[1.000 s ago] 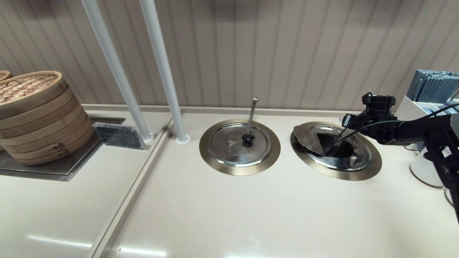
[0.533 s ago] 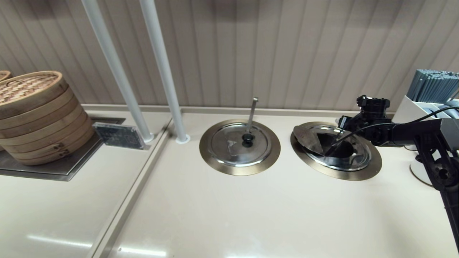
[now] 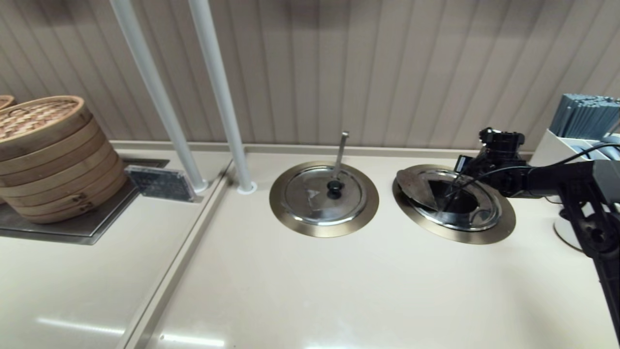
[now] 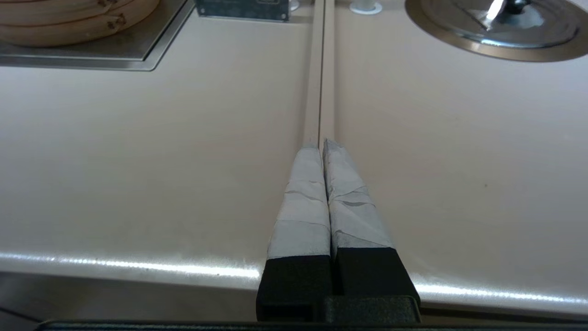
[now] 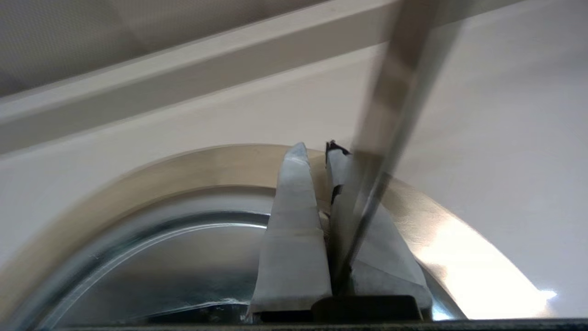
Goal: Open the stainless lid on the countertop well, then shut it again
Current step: Stir with a spoon
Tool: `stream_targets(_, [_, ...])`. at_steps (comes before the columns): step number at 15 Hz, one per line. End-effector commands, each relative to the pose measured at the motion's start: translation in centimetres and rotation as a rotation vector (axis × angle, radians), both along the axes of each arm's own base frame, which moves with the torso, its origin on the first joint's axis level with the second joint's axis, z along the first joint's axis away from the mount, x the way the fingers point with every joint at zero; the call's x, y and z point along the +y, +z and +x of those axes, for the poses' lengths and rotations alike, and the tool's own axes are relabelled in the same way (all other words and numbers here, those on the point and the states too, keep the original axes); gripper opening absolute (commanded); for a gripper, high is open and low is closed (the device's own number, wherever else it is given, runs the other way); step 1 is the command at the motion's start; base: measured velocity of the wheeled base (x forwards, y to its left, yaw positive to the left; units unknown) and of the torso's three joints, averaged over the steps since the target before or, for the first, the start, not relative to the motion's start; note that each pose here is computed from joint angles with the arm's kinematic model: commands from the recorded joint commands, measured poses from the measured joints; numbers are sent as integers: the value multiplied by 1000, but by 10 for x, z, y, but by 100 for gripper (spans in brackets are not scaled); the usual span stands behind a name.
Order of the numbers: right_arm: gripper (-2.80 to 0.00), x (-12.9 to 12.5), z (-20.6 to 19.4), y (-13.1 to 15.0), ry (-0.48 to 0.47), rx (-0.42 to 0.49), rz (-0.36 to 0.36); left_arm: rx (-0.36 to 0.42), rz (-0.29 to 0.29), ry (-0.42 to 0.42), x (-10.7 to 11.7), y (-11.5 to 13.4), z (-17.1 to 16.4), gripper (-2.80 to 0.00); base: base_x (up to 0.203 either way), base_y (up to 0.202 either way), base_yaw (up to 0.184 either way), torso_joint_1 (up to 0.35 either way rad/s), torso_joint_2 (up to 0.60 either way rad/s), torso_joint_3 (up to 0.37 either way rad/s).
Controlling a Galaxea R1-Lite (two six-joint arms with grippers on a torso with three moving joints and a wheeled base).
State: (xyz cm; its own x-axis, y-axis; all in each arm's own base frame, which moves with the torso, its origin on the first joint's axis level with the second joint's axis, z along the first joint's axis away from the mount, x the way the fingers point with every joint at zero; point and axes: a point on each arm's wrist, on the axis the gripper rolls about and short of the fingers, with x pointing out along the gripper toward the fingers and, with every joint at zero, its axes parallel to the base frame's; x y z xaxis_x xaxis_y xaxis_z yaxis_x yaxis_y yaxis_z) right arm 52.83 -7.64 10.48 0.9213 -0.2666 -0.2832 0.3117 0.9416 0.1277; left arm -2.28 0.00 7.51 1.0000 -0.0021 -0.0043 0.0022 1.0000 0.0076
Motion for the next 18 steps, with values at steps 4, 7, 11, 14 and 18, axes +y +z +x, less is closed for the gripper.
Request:
stream_targets(4, [-280, 1, -6, 20, -5, -32, 3, -1, 0, 1, 0, 0, 0, -280, 0, 0, 0, 0, 0, 0])
stream_targets(7, [-280, 3, -20, 32, -6, -18, 14, -3, 0, 1, 0, 0, 0, -280, 0, 0, 0, 0, 0, 0])
stream_targets(11, [-280, 11, -44, 60, 19, -53, 32, -1, 0, 1, 0, 0, 0, -280, 0, 0, 0, 0, 0, 0])
stream_targets(14, [-280, 21, -63, 79, 44, -70, 32, -2, 0, 1, 0, 0, 0, -280, 0, 0, 0, 0, 0, 0])
stream_targets(18, [-280, 31, -67, 93, 77, -143, -26, -1, 0, 1, 0, 0, 0, -280, 0, 0, 0, 0, 0, 0])
